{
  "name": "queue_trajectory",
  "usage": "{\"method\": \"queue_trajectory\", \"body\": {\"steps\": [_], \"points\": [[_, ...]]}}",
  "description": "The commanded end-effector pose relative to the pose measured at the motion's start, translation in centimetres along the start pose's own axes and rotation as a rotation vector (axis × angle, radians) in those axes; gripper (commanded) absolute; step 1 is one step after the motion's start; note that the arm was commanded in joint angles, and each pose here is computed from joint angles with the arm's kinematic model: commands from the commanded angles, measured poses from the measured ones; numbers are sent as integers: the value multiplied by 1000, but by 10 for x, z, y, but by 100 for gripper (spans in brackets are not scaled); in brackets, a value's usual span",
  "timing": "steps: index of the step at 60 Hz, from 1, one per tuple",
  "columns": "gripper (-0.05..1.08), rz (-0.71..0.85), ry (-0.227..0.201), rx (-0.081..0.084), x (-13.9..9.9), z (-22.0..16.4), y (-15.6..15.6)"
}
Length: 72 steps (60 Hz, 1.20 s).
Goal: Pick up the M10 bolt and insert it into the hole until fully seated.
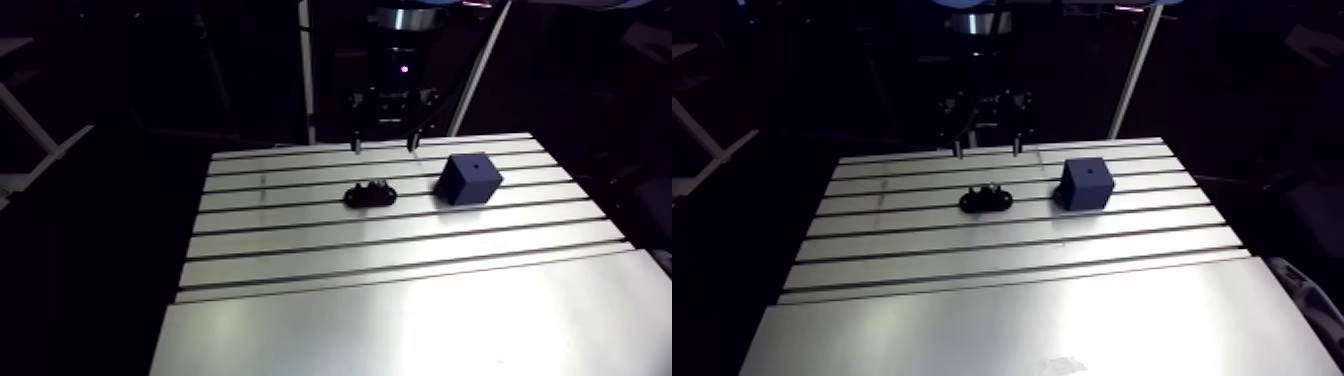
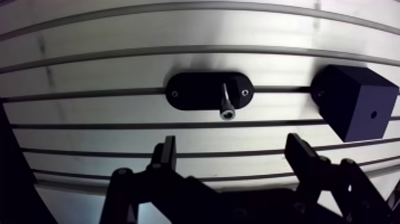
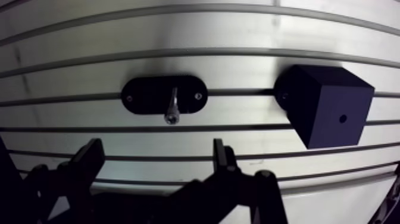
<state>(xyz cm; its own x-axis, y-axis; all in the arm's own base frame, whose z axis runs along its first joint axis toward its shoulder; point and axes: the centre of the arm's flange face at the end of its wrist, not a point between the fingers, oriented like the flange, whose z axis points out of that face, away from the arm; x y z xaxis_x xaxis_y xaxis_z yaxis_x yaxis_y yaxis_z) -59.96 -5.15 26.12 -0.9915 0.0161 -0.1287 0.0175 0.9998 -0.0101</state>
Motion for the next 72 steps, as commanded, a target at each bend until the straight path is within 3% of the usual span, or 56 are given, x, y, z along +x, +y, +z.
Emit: {"method": "queue_trajectory", "body": {"steps": [1,11,20,24,45,72], "points": [[3,0,-18,2,0,9,1],[25,2,-25,3,0,14,1],[32,2,-28,2,3,19,1],[38,2,-30,-11,3,21,3],[44,7,-50,-13,8,33,8],[44,3,-57,-11,7,38,7]]}}
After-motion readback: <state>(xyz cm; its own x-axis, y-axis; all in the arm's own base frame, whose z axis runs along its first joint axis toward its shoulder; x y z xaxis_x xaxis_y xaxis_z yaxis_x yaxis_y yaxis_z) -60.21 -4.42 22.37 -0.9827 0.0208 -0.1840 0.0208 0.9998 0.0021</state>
